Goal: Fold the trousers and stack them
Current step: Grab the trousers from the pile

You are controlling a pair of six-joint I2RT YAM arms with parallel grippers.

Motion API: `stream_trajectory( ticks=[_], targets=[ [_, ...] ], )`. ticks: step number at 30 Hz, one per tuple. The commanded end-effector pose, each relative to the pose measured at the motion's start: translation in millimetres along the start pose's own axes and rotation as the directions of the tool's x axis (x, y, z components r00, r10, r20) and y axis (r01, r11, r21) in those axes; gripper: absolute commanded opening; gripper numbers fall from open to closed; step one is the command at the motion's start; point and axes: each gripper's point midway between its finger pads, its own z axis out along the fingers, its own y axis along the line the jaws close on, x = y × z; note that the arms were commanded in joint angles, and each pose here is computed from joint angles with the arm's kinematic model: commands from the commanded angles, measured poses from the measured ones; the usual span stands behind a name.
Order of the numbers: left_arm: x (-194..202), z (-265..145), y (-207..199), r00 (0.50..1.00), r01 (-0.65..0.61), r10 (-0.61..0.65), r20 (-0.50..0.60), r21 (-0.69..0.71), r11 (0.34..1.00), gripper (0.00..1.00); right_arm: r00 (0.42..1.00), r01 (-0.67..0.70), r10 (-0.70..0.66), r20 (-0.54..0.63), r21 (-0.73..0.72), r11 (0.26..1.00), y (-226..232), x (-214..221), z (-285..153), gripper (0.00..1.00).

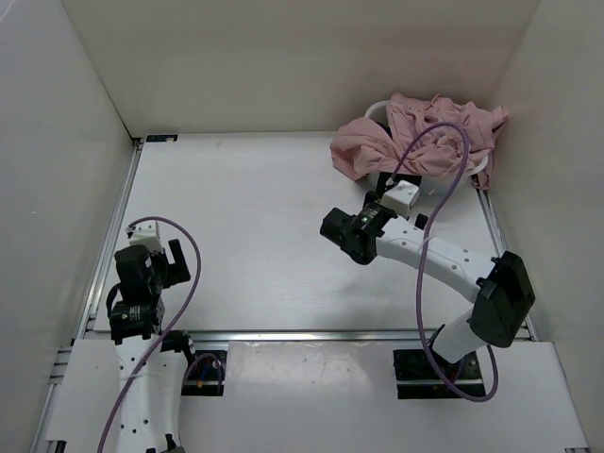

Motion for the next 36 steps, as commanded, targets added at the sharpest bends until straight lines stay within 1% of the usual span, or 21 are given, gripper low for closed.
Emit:
stream_trajectory(
  ticks=[1, 2, 4, 5, 6, 7, 8, 10, 11, 12, 13, 15, 18, 21, 25, 28, 30, 31, 33, 34, 36],
  targets=[
    [-12, -3, 2, 1.000, 0.005, -0.005, 0.027, -0.007, 1.000, 1.00, 0.989, 0.131, -0.131, 0.072, 0.009, 0.991, -24, -40, -9, 0.99],
    [-11, -4, -5, 1.000, 0.004, -0.004, 0.008, 0.031, 1.000, 1.00, 0.987, 0.120, -0.119, 0.110, 0.003, 0.993, -26, -53, -10, 0.99],
    [-28, -10, -7, 0.999, 0.004, -0.006, 0.043, 0.043, 0.999, 1.00, 0.986, -0.017, 0.028, 0.166, -0.070, 0.997, -26, -84, -17, 0.99],
    [-31, -9, -9, 0.999, 0.003, -0.005, 0.032, 0.054, 0.999, 1.00, 0.977, 0.022, -0.010, 0.212, -0.053, 0.998, -36, -86, -15, 0.99],
    [-50, -15, -8, 0.997, 0.003, -0.007, 0.073, 0.054, 0.999, 1.00, 0.940, -0.210, 0.223, 0.257, -0.077, 0.975, -31, -110, -11, 0.99],
    [-60, -16, -10, 0.996, 0.002, -0.008, 0.088, 0.065, 0.998, 1.00, 0.902, -0.341, 0.364, 0.231, -0.135, 0.930, -42, -130, -9, 0.99],
    [-67, -17, -14, 0.996, 0.000, -0.008, 0.092, 0.086, 0.996, 1.00, 0.957, -0.146, 0.191, 0.219, -0.208, 0.967, -34, -134, 1, 0.99],
    [-81, -19, -32, 0.996, -0.010, -0.008, 0.093, 0.189, 0.982, 1.00, 0.943, -0.207, 0.278, 0.184, -0.329, 0.921, -24, -156, 38, 0.99],
    [-84, -19, -38, 0.996, -0.012, -0.008, 0.090, 0.222, 0.975, 1.00, 0.959, -0.183, 0.256, 0.123, -0.424, 0.887, -6, -160, 45, 0.99],
    [-85, -16, -46, 0.998, -0.012, -0.007, 0.069, 0.269, 0.963, 1.00, 0.938, -0.240, 0.314, 0.144, -0.382, 0.892, -32, -209, 62, 0.99],
    [-90, -17, -49, 0.998, -0.013, -0.007, 0.070, 0.286, 0.958, 1.00, 0.987, -0.149, 0.162, 0.013, -0.334, 0.931, -15, -179, 96, 0.99],
    [-92, -12, -52, 0.999, -0.008, -0.006, 0.046, 0.301, 0.954, 1.00, 0.995, -0.087, 0.072, -0.065, -0.285, 0.954, -22, -189, 135, 0.99],
    [-93, -3, -56, 1.000, 0.001, -0.004, 0.008, 0.323, 0.946, 1.00, 0.987, 0.004, -0.052, -0.152, -0.301, 0.954, 3, -206, 182, 0.99],
    [-90, 1, -56, 1.000, 0.015, -0.014, -0.005, 0.335, 0.942, 1.00, 0.975, -0.039, -0.059, -0.216, -0.424, 0.905, 53, -191, 224, 0.99],
    [-77, 9, -52, 0.999, 0.031, -0.018, -0.044, 0.317, 0.948, 1.00, 0.948, -0.182, 0.048, -0.314, -0.412, 0.893, 69, -157, 265, 0.99],
    [-80, 10, -48, 0.999, 0.035, -0.024, -0.042, 0.301, 0.953, 1.00, 0.932, -0.166, 0.015, -0.361, -0.389, 0.906, 73, -134, 278, 0.94],
    [-80, 10, -48, 0.999, 0.035, -0.024, -0.042, 0.301, 0.953, 1.00, 0.924, -0.139, -0.009, -0.383, -0.358, 0.923, 70, -125, 278, 0.83],
    [-80, 10, -48, 0.999, 0.035, -0.024, -0.042, 0.301, 0.953, 1.00, 0.922, -0.148, -0.001, -0.387, -0.354, 0.924, 71, -125, 277, 0.58],
    [-81, 8, -48, 0.999, 0.033, -0.024, -0.033, 0.301, 0.953, 1.00, 0.920, -0.146, -0.005, -0.392, -0.352, 0.924, 64, -129, 268, 0.23],
    [-81, 8, -48, 0.999, 0.033, -0.024, -0.033, 0.301, 0.953, 1.00, 0.921, -0.143, -0.010, -0.390, -0.361, 0.922, 65, -130, 261, 0.01],
    [-81, 4, -48, 1.000, 0.028, -0.024, -0.018, 0.301, 0.953, 1.00, 0.927, -0.140, -0.008, -0.374, -0.364, 0.921, 58, -138, 244, 0.00]
  ],
)
